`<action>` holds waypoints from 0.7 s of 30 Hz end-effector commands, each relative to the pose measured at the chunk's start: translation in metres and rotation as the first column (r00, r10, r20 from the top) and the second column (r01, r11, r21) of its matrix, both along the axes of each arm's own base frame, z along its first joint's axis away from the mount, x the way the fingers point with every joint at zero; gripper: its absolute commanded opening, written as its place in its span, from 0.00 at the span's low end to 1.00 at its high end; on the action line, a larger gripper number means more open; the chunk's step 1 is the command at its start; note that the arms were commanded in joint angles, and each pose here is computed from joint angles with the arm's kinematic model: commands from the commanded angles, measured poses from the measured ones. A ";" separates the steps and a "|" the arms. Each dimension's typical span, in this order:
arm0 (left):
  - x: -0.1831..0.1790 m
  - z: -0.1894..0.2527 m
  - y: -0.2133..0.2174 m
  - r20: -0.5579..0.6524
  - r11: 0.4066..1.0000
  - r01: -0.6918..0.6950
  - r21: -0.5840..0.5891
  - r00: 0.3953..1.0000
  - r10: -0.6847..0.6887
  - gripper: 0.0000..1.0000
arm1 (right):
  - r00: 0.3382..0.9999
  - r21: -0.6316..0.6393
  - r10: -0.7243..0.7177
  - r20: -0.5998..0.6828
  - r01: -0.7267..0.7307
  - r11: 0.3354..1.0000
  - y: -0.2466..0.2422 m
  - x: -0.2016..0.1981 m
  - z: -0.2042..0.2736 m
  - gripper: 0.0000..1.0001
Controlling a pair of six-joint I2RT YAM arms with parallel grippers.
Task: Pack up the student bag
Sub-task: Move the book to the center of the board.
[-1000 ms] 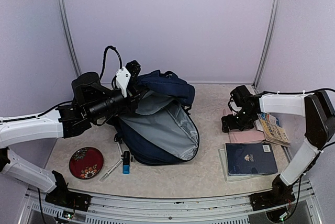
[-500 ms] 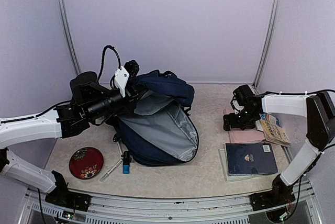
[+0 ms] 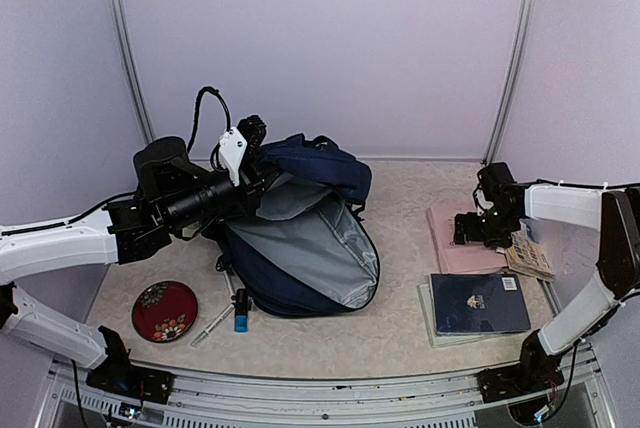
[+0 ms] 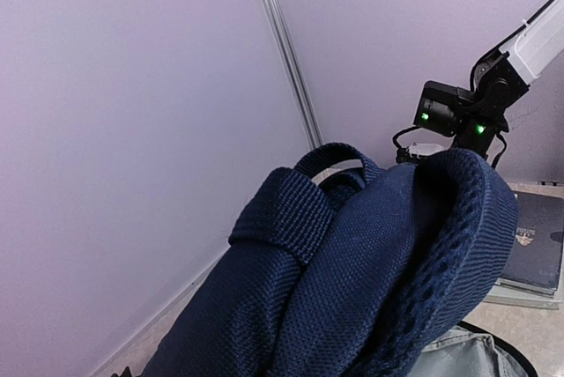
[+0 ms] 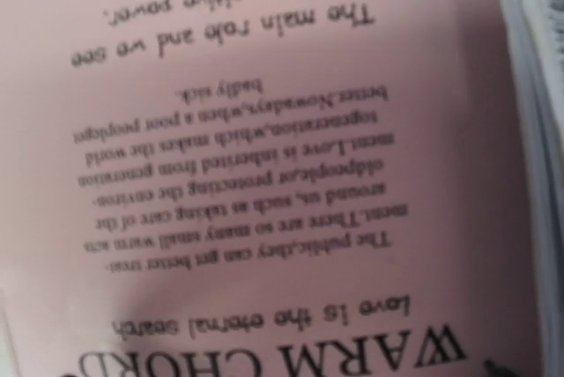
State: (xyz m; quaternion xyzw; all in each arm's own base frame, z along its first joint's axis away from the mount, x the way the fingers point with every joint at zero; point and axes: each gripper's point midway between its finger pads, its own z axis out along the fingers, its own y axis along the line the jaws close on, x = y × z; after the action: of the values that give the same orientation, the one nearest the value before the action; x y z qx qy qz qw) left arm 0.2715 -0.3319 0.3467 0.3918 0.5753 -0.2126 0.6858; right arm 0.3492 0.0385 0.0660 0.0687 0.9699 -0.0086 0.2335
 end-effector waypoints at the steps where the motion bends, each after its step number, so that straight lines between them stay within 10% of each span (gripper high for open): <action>1: -0.007 0.039 0.009 0.074 0.996 0.009 -0.090 0.997 -0.002 0.00 | 0.982 -0.140 -0.185 -0.033 0.178 0.974 -0.067 -0.020 -0.007 0.99; 16: -0.007 0.041 0.011 0.083 0.996 0.000 -0.085 0.996 0.007 0.00 | 0.964 -0.296 -0.263 -0.022 0.245 0.923 -0.106 -0.030 0.005 0.99; 21: -0.007 0.041 0.010 0.081 0.996 0.006 -0.084 0.997 0.001 0.00 | 0.979 -0.176 -0.189 -0.082 0.172 0.969 -0.083 -0.007 -0.010 1.00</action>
State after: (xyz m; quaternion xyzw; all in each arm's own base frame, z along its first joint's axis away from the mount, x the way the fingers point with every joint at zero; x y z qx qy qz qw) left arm 0.2711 -0.3318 0.3456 0.3964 0.5744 -0.2085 0.6851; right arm 0.3652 0.0039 0.0959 0.1084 0.9531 -0.0392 0.2797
